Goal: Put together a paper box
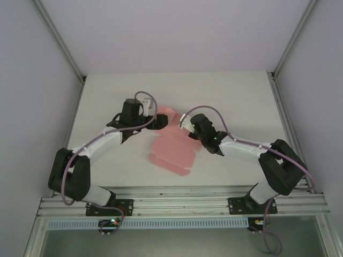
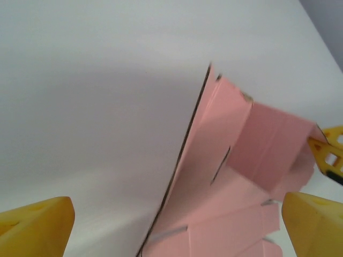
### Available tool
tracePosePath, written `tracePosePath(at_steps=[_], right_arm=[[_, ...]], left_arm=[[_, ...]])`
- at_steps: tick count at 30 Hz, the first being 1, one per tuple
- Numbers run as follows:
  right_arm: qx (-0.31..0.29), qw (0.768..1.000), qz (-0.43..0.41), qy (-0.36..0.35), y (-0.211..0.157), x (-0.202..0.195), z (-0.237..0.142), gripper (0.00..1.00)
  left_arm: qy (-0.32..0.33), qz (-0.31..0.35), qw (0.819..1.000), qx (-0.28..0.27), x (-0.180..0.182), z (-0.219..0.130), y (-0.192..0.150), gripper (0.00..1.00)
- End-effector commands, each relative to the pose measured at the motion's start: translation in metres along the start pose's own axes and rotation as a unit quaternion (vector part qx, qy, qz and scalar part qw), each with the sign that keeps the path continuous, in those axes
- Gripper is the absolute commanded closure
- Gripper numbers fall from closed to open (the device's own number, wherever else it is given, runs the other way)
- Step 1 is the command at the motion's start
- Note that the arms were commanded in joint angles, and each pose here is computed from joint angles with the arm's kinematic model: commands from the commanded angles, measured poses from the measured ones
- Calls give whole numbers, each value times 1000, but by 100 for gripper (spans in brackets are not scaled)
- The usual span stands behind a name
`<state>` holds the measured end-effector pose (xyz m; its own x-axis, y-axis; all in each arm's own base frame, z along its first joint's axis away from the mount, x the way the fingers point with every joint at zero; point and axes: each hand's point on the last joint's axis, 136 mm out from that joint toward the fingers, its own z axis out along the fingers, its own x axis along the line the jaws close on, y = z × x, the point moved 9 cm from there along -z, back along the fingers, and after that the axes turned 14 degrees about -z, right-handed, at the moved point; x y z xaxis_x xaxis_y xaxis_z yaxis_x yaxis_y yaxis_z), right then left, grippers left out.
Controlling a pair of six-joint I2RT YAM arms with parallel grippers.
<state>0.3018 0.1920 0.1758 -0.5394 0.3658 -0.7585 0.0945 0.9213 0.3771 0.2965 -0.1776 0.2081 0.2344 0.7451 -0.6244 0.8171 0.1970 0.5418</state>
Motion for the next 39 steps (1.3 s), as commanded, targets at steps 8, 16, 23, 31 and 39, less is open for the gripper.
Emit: tracePosePath(at_steps=[8,16,23,31,39], right_arm=[[-18,998,55,-11,-3,-12,-11,100],[-13,998,63,-4,-5,-8,-8,100],[-13,997,74,-7,-3,-9,-6,100],[-22,996,90,5,-3,-3,-7,100],[-31,995,92,20,-3,2,-10,100]], left_arm=[[80,-96,992,-24,65,-35,-20,0],[52,-133,989,-38,86,-17,-9,0],[-33,-69,997,20,64,9,-14,0],[-49,-43,998,22,56,16,-19,0],[-62,-18,997,39,41,31,-20,0]])
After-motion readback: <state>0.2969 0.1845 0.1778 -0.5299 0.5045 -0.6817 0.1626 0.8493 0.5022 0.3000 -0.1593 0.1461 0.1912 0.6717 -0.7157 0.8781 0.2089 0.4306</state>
